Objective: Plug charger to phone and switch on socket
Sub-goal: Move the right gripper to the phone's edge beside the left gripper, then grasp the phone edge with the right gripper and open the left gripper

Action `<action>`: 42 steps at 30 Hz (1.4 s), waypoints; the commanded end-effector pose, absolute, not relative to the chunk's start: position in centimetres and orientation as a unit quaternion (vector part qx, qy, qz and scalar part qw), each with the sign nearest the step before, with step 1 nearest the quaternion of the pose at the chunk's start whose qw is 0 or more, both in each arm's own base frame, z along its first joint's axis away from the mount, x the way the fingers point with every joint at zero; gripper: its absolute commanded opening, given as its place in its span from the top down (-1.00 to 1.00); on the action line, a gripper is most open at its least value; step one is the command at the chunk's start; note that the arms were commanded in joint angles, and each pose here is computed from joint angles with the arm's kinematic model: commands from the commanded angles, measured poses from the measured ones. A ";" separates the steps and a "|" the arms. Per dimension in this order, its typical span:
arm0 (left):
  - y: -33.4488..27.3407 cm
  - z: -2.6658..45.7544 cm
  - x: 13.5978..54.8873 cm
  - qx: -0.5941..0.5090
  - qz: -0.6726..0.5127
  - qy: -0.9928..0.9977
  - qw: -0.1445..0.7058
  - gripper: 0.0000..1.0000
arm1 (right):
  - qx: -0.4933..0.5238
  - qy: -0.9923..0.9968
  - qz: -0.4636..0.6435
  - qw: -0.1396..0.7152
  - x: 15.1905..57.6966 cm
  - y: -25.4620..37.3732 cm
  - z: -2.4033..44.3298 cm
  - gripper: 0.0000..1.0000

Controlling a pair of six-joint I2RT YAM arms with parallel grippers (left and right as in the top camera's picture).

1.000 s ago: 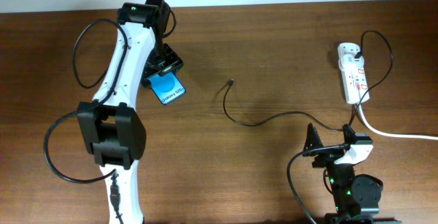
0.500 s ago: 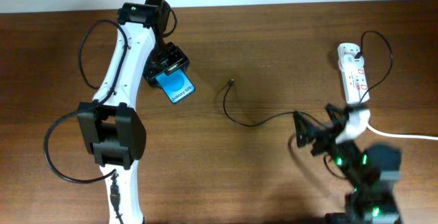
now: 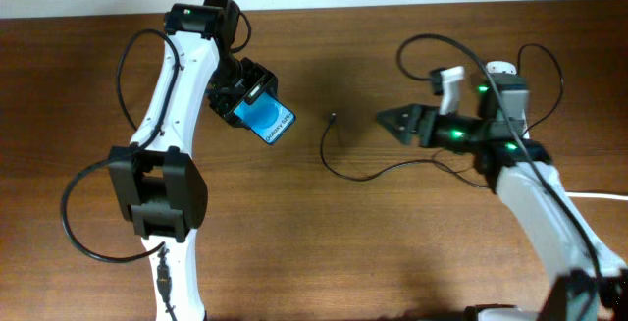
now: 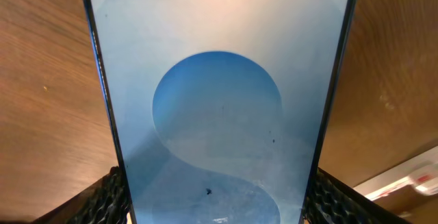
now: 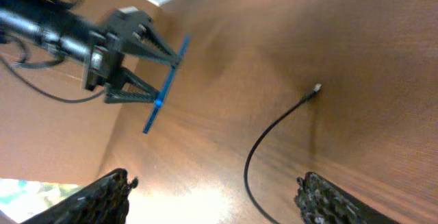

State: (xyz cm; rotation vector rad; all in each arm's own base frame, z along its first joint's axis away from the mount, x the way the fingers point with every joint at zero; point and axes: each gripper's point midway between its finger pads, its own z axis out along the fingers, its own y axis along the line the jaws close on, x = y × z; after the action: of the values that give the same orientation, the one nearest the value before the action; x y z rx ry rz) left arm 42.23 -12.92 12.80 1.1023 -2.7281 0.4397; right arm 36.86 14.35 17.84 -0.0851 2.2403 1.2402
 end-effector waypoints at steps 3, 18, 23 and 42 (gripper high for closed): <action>-13.1 13.5 42.7 0.410 0.159 -0.894 0.086 1.00 | 0.011 0.854 0.445 0.268 38.1 20.4 16.0 -0.57; -15.8 13.1 42.1 0.400 0.138 -0.903 0.077 1.00 | 0.099 0.839 0.469 0.257 38.8 28.9 13.8 -0.36; -17.4 13.0 42.2 0.394 0.146 -0.905 0.070 1.00 | 0.111 0.842 0.458 0.265 38.9 29.1 13.3 -0.04; -19.5 13.4 41.4 0.381 0.164 -0.905 0.091 1.00 | 0.124 0.836 0.444 0.298 39.5 29.6 13.6 0.36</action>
State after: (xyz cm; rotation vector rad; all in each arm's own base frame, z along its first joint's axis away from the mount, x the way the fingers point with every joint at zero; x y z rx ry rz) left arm 41.39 -18.41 12.86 1.1382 -2.7065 0.4479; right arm 39.07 29.17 13.41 0.3364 2.2392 1.1972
